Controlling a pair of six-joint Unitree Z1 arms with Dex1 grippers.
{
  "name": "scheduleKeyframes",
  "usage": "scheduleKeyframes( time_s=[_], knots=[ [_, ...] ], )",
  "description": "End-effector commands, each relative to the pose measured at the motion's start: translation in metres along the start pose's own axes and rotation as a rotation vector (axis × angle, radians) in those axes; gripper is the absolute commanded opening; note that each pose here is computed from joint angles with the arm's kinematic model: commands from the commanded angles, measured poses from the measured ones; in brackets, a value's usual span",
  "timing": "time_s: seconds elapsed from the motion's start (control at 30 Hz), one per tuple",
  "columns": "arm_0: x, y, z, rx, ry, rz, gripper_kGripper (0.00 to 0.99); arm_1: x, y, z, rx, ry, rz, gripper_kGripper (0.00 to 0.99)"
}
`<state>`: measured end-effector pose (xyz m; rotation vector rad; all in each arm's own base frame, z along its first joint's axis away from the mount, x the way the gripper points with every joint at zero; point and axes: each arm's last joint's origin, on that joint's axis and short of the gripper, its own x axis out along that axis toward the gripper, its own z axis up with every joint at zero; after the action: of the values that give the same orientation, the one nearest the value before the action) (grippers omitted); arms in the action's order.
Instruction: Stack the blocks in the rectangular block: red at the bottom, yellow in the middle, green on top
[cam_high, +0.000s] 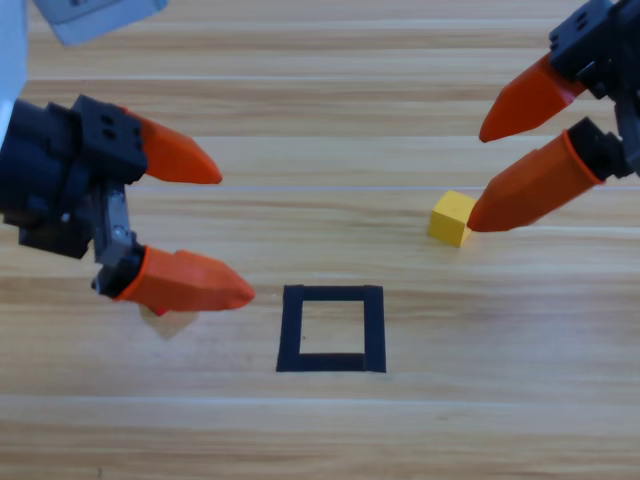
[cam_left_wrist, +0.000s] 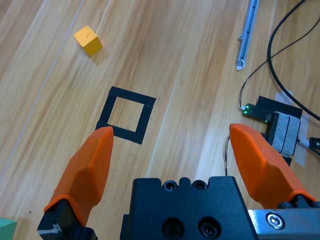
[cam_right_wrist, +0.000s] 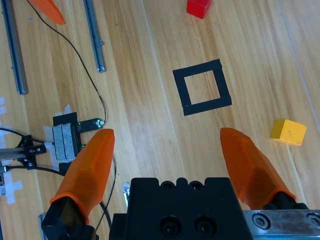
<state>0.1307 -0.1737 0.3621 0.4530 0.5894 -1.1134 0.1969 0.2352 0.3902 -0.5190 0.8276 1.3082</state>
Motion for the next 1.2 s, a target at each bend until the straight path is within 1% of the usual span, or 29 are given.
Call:
scheduleKeyframes(
  time_s=[0.03, 0.2, 0.3, 0.4, 0.47, 0.53, 0.6, 0.7, 0.77, 0.87, 0.97, 1.07, 1.13, 1.2],
  knots=[
    [-0.003, -0.003, -0.002, -0.005, 0.011, 0.005, 0.990, 0.031, -0.004, 0.000, 0.004, 0.079, 0.047, 0.936],
    [-0.002, -0.003, -0.004, -0.008, 0.016, 0.010, 0.990, 0.031, -0.004, -0.001, 0.014, 0.083, 0.048, 0.936],
    [-0.001, -0.002, -0.005, -0.014, 0.023, 0.015, 0.990, 0.033, -0.005, -0.001, 0.044, 0.090, 0.041, 0.936],
    [-0.003, 0.003, -0.006, -0.064, 0.025, 0.055, 0.990, 0.038, -0.014, -0.002, 0.088, 0.140, -0.074, 0.936],
    [-0.006, 0.016, -0.008, -0.154, 0.021, 0.103, 0.990, 0.045, -0.021, -0.003, 0.130, 0.158, -0.136, 0.936],
    [-0.010, 0.033, -0.012, -0.287, 0.017, 0.168, 0.990, 0.052, -0.031, -0.002, 0.198, 0.166, -0.196, 0.936],
    [-0.015, 0.049, -0.018, -0.419, 0.012, 0.227, 0.990, 0.061, -0.041, -0.002, 0.264, 0.177, -0.295, 0.939],
    [-0.019, 0.062, -0.025, -0.579, 0.018, 0.283, 0.990, 0.081, -0.059, -0.001, 0.420, 0.180, -0.464, 0.962],
    [-0.021, 0.068, -0.030, -0.649, 0.031, 0.307, 0.990, 0.099, -0.071, 0.001, 0.490, 0.201, -0.533, 0.963],
    [-0.019, 0.074, -0.037, -0.713, 0.071, 0.327, 0.990, 0.116, -0.081, 0.000, 0.516, 0.236, -0.548, 0.962],
    [-0.011, 0.079, -0.042, -0.757, 0.128, 0.340, 0.990, 0.114, -0.091, 0.000, 0.516, 0.241, -0.565, 0.962],
    [-0.004, 0.084, -0.043, -0.762, 0.170, 0.351, 0.990, 0.117, -0.112, -0.001, 0.489, 0.289, -0.576, 0.959],
    [0.007, 0.092, -0.041, -0.740, 0.233, 0.353, 0.990, 0.125, -0.137, -0.004, 0.490, 0.343, -0.571, 0.959],
    [0.018, 0.102, -0.040, -0.712, 0.295, 0.370, 0.990, 0.145, -0.162, -0.005, 0.485, 0.441, -0.544, 0.957]
  ],
)
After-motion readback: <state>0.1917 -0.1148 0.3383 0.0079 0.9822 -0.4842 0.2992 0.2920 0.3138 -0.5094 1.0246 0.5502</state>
